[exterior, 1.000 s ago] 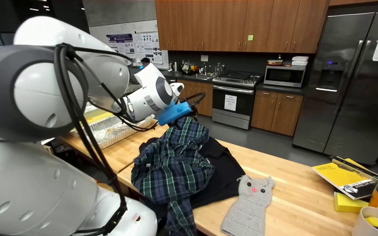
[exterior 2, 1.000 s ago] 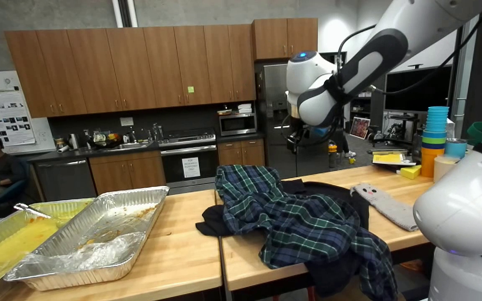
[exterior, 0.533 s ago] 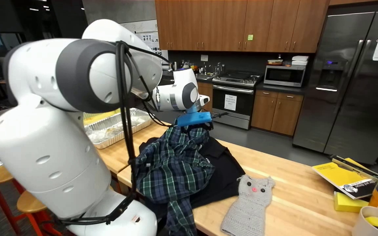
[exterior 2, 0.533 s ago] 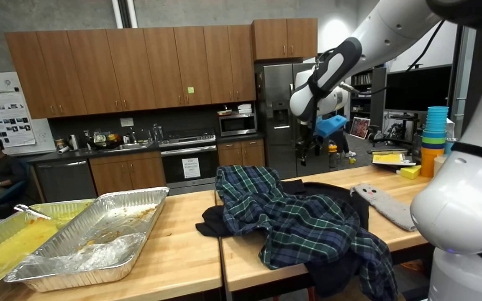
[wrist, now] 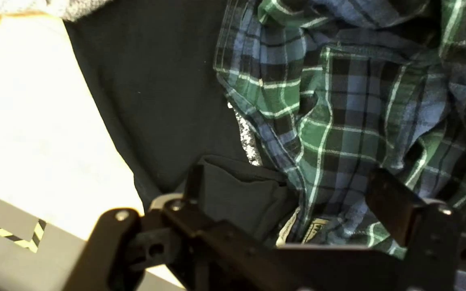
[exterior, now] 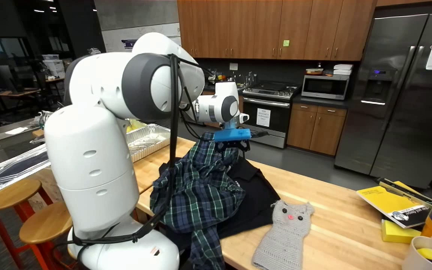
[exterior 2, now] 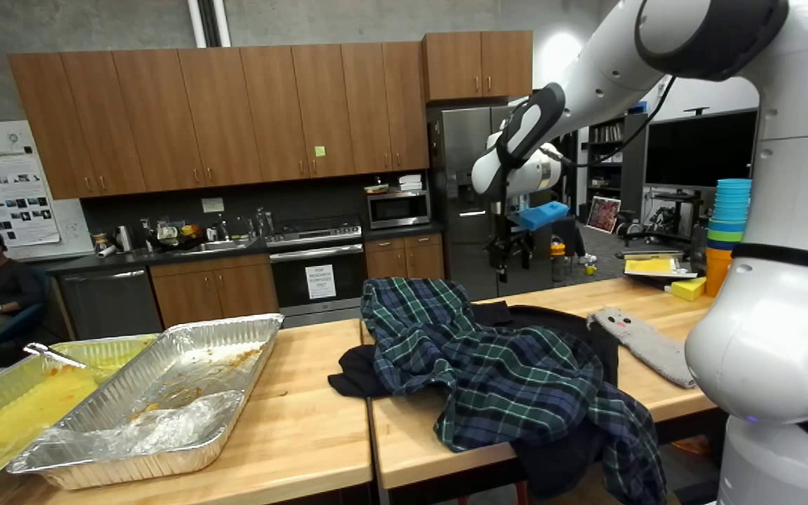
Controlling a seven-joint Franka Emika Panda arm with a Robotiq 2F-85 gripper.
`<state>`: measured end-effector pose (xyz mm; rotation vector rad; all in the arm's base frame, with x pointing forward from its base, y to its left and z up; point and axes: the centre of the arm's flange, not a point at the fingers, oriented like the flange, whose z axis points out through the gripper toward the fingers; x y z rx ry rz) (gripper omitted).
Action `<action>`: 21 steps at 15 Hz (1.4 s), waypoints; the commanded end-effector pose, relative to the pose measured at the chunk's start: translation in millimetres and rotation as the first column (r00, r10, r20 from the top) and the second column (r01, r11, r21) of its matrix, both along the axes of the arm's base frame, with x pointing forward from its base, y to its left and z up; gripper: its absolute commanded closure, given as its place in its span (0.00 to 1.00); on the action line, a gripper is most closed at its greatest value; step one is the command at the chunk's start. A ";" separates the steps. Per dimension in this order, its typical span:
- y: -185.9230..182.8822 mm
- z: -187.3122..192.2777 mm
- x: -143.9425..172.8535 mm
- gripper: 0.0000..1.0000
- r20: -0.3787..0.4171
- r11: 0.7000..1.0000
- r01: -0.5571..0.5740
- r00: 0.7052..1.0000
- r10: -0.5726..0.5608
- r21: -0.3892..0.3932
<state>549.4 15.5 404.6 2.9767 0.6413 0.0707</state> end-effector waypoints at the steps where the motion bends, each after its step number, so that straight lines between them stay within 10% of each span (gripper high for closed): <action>1: 4.2 -0.1 34.6 0.00 -0.029 1.000 -0.006 1.000 0.007 0.005; 13: 98.9 -61.5 87.3 0.00 -0.052 0.988 -0.132 0.990 0.128 -0.083; 21: 86.1 -118.1 74.6 0.00 -0.098 0.990 -0.125 0.988 0.119 -0.062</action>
